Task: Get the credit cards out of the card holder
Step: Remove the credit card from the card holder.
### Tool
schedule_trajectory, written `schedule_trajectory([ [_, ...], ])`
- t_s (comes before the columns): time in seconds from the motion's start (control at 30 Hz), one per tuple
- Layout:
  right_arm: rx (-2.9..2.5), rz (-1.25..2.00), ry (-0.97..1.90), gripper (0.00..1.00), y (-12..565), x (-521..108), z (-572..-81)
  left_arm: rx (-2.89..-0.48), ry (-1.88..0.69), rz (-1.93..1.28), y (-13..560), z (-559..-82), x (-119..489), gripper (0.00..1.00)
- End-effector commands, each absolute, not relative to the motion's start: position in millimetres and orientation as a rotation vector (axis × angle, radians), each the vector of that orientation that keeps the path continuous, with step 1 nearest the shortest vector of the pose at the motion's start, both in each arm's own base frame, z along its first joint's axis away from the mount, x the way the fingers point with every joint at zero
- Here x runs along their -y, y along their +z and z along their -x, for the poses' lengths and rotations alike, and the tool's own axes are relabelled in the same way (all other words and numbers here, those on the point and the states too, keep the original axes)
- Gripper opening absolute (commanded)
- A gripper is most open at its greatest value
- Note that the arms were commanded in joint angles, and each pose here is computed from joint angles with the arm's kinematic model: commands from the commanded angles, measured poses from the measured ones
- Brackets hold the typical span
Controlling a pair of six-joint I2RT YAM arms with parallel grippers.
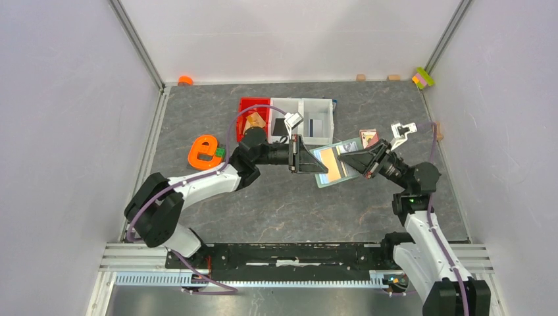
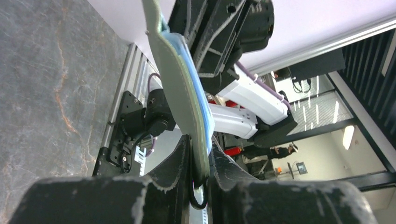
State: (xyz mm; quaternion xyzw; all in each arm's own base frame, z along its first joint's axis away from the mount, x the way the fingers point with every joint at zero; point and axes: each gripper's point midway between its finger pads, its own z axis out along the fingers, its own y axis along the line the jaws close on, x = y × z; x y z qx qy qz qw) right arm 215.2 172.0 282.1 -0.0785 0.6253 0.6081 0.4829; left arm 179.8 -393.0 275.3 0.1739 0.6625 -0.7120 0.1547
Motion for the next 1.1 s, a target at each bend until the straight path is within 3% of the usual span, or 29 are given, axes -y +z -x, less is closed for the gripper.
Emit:
schedule_trajectory([
  [0.0,-1.527,0.29,1.413,0.13,297,-178,-215,-1.884,-2.007,-0.654,287,-154,398,0.03],
  [0.2,-1.517,0.282,1.457,0.0,305,-180,-208,-1.9,-1.907,-0.636,286,-159,393,0.07],
  [0.63,-1.551,0.209,1.532,0.0,281,-180,-194,-1.85,-1.89,-0.533,287,-175,390,0.29],
  [0.7,-1.566,0.201,1.527,0.0,277,-180,-195,-1.829,-1.902,-0.525,289,-176,390,0.22],
  [0.77,-1.587,0.187,1.512,0.0,273,-179,-198,-1.83,-1.902,-0.501,286,-179,388,0.03],
  [1.07,-1.654,0.127,1.444,0.0,256,-175,-213,-1.82,-1.916,-0.461,278,-183,363,0.02],
])
